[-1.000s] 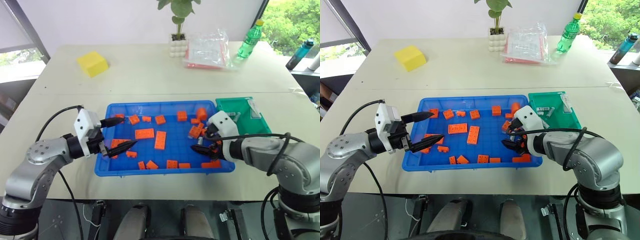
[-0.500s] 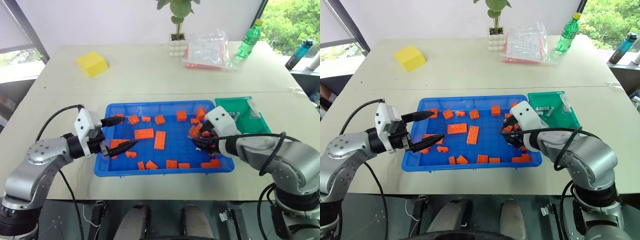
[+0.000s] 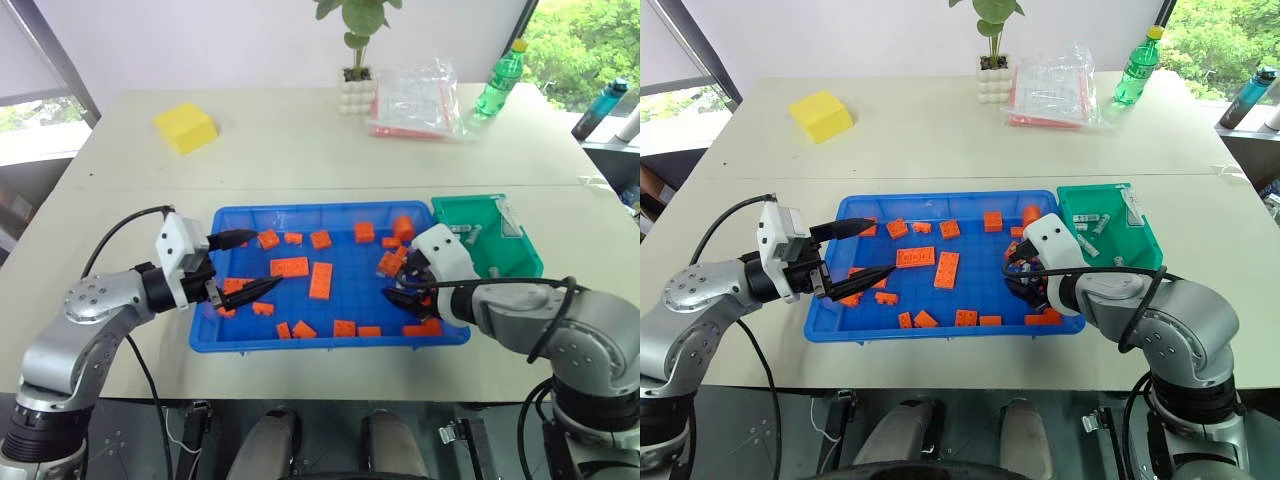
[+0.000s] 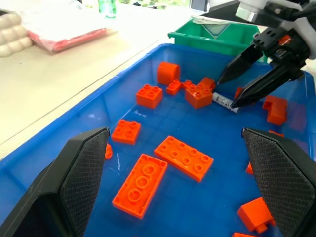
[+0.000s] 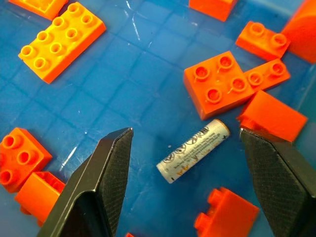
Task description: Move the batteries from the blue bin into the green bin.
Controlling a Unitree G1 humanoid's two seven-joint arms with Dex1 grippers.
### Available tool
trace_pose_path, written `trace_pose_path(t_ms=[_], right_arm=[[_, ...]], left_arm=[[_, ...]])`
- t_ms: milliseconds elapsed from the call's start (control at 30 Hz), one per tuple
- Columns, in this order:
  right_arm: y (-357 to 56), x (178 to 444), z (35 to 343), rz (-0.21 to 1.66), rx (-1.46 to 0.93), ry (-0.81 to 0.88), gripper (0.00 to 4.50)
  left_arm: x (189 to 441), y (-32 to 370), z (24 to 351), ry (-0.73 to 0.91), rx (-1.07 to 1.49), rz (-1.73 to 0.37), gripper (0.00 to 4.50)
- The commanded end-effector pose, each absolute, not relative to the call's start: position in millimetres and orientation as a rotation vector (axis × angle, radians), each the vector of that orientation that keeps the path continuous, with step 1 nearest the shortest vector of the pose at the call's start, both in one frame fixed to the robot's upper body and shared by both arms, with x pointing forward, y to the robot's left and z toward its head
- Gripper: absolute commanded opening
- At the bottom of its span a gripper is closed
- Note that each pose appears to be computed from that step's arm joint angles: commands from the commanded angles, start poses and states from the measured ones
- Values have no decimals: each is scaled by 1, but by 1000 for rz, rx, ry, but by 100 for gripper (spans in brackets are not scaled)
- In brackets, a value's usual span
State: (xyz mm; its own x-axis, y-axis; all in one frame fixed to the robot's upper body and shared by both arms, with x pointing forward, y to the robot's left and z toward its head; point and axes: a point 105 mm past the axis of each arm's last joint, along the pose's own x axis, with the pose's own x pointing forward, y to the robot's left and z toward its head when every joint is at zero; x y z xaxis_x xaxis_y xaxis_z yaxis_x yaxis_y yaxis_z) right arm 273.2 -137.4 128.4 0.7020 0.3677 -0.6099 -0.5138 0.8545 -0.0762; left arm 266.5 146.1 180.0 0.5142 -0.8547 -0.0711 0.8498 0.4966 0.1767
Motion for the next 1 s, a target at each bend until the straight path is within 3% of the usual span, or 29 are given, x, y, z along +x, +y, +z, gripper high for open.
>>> trace_pose_path(t_ms=[33, 533, 633, 800, 833, 1000], right_arm=[[-139, 275, 122, 474, -233, 651, 353], [-125, 278, 109, 538, -221, 727, 353], [-125, 277, 107, 537, -224, 733, 273], [-123, 277, 110, 547, -230, 719, 30], [-122, 277, 112, 554, -233, 711, 4], [-117, 278, 138, 630, -239, 627, 5]], left_arm=[[267, 147, 190, -74, 224, -1026, 450], [265, 149, 193, -84, 228, -1004, 450], [266, 148, 193, -86, 227, -1006, 450], [268, 148, 193, -85, 229, -1014, 450], [268, 148, 193, -85, 230, -1015, 450], [270, 149, 193, -82, 235, -1025, 450]])
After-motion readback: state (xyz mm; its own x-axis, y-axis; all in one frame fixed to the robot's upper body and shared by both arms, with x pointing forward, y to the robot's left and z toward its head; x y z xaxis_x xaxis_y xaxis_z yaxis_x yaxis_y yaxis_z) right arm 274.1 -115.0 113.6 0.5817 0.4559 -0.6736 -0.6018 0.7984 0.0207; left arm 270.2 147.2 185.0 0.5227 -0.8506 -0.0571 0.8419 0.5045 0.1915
